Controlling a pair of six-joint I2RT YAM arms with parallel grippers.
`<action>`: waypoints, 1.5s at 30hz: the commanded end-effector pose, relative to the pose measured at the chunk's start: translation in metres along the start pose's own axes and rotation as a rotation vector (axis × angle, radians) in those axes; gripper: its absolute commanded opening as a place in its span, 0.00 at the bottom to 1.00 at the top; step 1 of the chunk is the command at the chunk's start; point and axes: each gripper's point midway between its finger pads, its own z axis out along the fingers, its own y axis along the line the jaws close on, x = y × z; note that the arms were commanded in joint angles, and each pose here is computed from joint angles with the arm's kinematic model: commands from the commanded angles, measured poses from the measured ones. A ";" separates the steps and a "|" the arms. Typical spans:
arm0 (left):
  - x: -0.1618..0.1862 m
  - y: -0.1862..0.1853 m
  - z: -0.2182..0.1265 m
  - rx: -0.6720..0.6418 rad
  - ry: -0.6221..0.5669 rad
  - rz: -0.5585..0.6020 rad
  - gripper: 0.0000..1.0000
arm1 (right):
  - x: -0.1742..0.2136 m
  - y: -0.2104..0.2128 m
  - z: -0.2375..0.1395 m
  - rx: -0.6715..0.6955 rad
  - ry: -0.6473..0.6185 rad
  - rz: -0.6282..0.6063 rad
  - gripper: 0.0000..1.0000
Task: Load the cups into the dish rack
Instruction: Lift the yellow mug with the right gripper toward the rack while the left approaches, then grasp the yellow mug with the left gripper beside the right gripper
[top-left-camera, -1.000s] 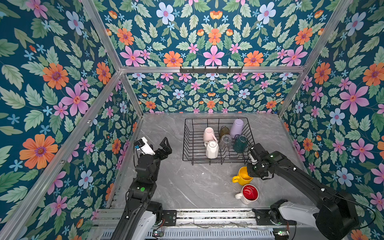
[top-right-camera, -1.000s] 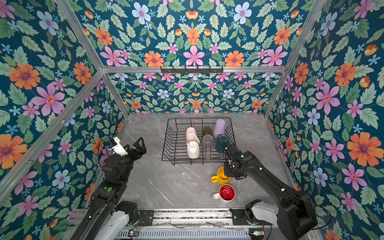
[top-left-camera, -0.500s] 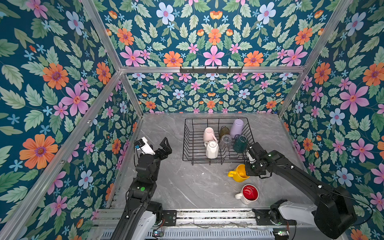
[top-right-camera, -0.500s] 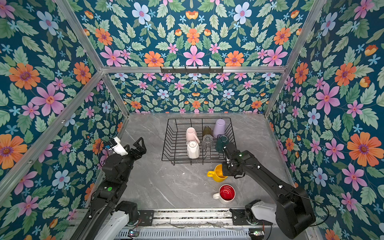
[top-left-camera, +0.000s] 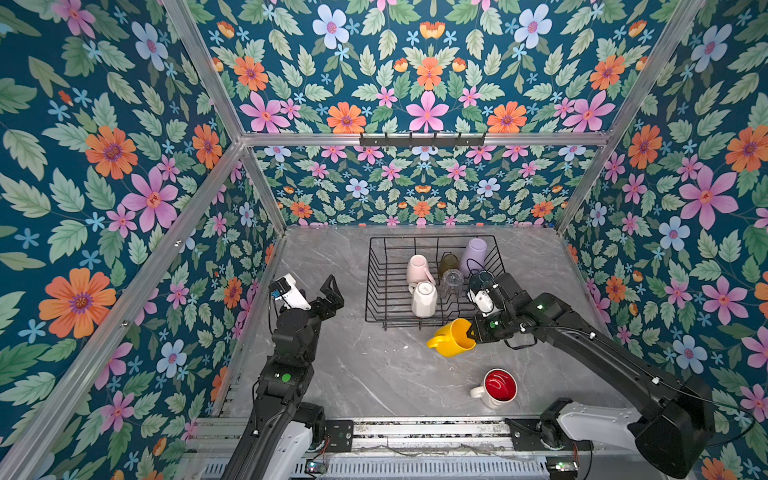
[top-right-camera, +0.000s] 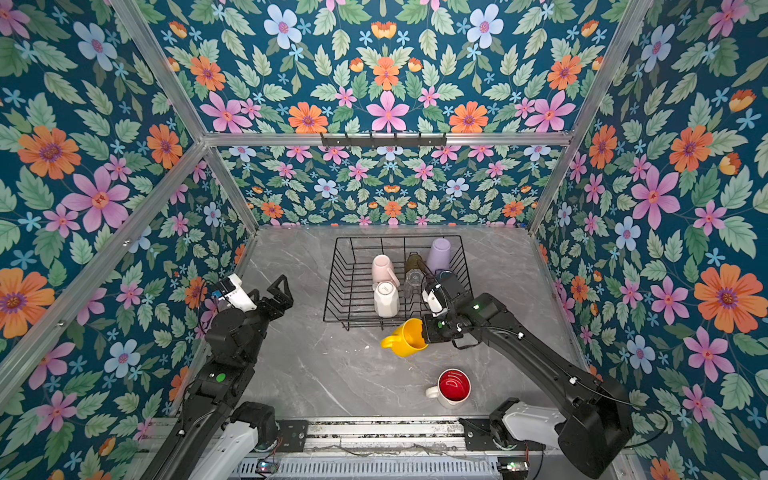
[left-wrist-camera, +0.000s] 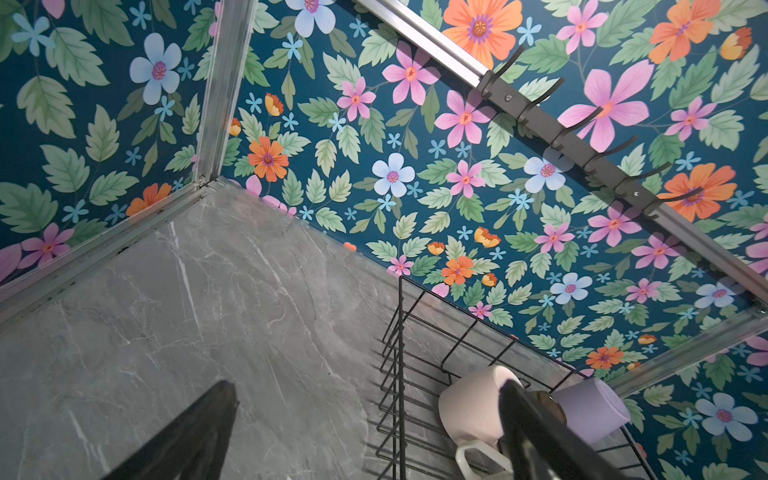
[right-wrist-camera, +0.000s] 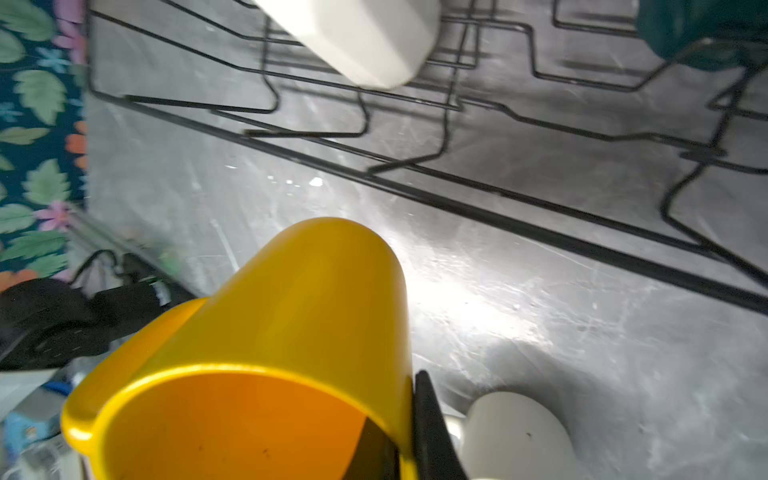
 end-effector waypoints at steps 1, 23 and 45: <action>-0.008 -0.027 -0.002 0.147 -0.029 0.028 0.99 | -0.023 0.047 -0.015 -0.222 -0.069 -0.033 0.00; 0.019 -0.183 -0.088 1.296 0.181 0.140 1.00 | -0.135 0.132 -0.072 -0.786 -0.244 -0.104 0.00; 0.027 -0.182 -0.079 1.277 0.216 0.171 1.00 | -0.108 0.183 -0.060 -0.899 -0.089 -0.192 0.00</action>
